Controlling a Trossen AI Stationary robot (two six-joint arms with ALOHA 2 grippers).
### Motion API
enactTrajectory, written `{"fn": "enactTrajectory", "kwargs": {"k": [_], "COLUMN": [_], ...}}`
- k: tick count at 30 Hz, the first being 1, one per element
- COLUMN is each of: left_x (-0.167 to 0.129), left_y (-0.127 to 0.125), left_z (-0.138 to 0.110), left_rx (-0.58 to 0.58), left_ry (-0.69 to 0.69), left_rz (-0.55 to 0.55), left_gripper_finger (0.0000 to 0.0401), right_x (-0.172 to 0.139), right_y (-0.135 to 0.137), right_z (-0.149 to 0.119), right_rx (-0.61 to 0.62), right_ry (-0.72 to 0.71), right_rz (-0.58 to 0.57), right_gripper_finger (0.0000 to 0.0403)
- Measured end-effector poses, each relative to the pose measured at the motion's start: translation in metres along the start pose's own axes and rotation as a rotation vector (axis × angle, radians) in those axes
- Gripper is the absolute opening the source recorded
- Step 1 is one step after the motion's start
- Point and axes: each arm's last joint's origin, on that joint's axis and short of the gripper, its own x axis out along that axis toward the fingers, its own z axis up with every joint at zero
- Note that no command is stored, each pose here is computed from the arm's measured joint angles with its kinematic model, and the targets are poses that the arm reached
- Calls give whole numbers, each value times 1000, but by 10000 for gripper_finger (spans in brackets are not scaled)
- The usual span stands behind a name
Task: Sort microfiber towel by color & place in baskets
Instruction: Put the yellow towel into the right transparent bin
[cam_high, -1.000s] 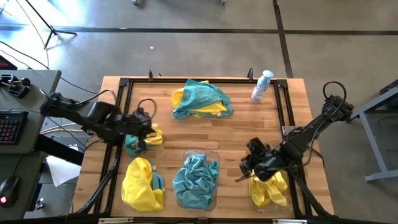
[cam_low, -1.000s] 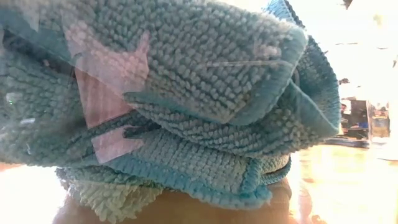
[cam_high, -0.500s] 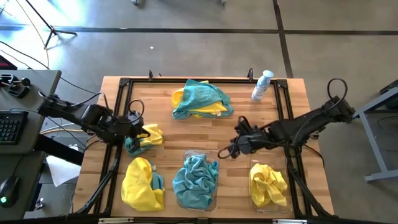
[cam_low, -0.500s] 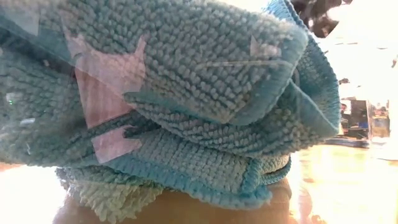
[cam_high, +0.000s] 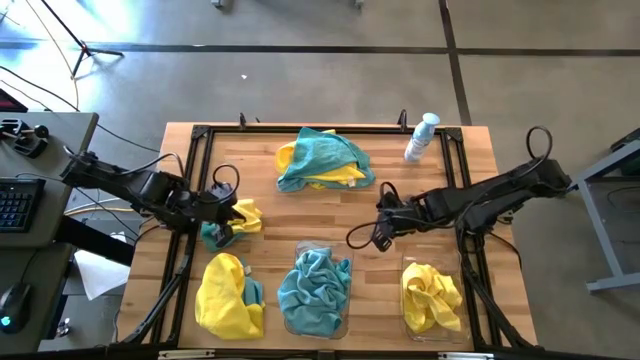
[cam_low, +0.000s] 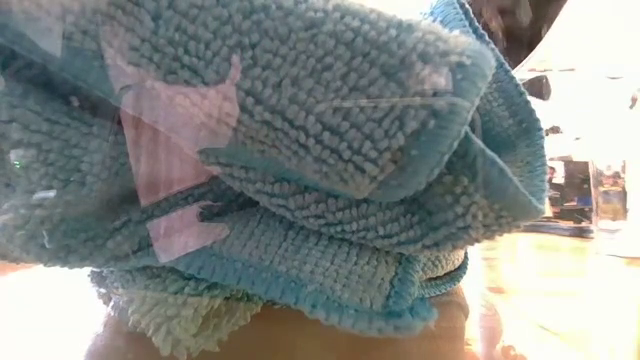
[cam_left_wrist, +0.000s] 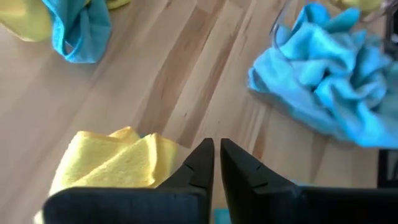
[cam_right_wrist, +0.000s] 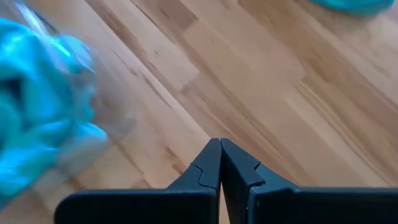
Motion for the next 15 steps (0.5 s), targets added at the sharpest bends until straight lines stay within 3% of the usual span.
{"fn": "enactTrajectory", "kwargs": {"k": [5, 10, 15], "left_x": [6, 15, 29], "left_y": [-8, -15, -25], "left_z": [6, 13, 19], "left_rx": [-76, -167, -451], "left_ry": [-28, -76, -93], "left_rz": [-50, -53, -66], "left_gripper_finger": [60, 94, 87], "right_x": [19, 23, 22], "right_y": [-7, -11, -21], "right_z": [-2, 2, 6], "right_rx": [-41, -156, -310], "right_ry": [-17, -26, 41], "right_rz": [30, 37, 47], "right_gripper_finger": [0, 0, 0]}}
